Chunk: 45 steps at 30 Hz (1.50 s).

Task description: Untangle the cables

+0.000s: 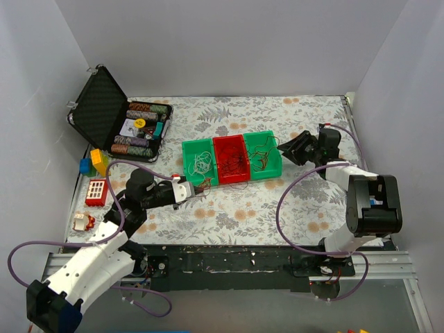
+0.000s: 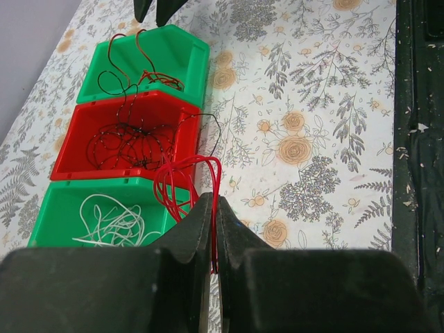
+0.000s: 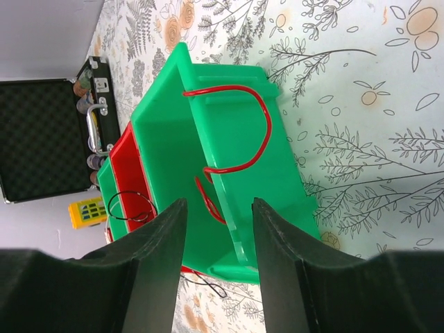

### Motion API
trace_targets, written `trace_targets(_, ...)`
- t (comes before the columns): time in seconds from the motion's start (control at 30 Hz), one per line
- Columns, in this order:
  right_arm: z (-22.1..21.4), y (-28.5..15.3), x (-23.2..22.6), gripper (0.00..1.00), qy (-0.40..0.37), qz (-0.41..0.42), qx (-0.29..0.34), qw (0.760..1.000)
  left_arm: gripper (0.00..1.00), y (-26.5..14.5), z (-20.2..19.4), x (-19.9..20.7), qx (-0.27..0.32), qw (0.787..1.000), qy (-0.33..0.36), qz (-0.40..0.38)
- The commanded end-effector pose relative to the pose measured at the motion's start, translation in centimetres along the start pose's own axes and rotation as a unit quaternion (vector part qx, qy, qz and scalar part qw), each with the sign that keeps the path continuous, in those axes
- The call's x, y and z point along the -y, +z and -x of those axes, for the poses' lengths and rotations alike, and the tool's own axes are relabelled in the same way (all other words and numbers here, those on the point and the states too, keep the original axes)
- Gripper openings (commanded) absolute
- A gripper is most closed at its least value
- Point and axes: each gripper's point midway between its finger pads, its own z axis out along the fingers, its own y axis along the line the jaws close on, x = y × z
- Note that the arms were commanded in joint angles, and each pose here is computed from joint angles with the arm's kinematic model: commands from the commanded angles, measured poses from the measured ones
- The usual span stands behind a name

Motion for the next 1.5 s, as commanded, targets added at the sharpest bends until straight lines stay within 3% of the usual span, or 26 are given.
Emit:
trace_targets(0.0,0.9,0.8,-0.8,0.50,0.004,0.020,0.007,1.000,0.00,-0.2,1.7,-0.7,0.016,1.000,0.017,0.003)
trace_targets(0.57,2.2,2.7,-1.7,0.41,0.015,0.026,0.016,0.999,0.00,-0.6,2.1,-0.7,0.017,1.000,0.018,0.005)
trace_targets(0.73,2.2,3.3,-1.9,0.35,0.011,0.025,0.018,0.999,0.00,-0.6,1.9,-0.6,0.015,1.000,0.018,0.006)
trace_targets(0.97,2.6,3.5,-2.6,0.10,-0.011,0.023,0.034,0.999,0.00,-0.8,1.8,-0.4,0.013,1.000,0.018,0.006)
trace_targets(1.07,3.3,3.0,-3.8,0.01,-0.042,0.024,0.055,0.997,0.00,-0.8,1.8,-0.4,0.013,1.000,0.019,0.006)
trace_targets(1.33,4.6,0.4,-9.5,0.01,-0.172,0.046,0.132,0.975,0.00,-0.9,1.7,-0.3,0.014,1.000,0.019,0.007)
trace_targets(1.47,3.2,0.0,-12.1,0.01,-0.242,0.066,0.135,0.959,0.00,-1.0,1.6,-0.2,0.014,1.000,0.018,0.007)
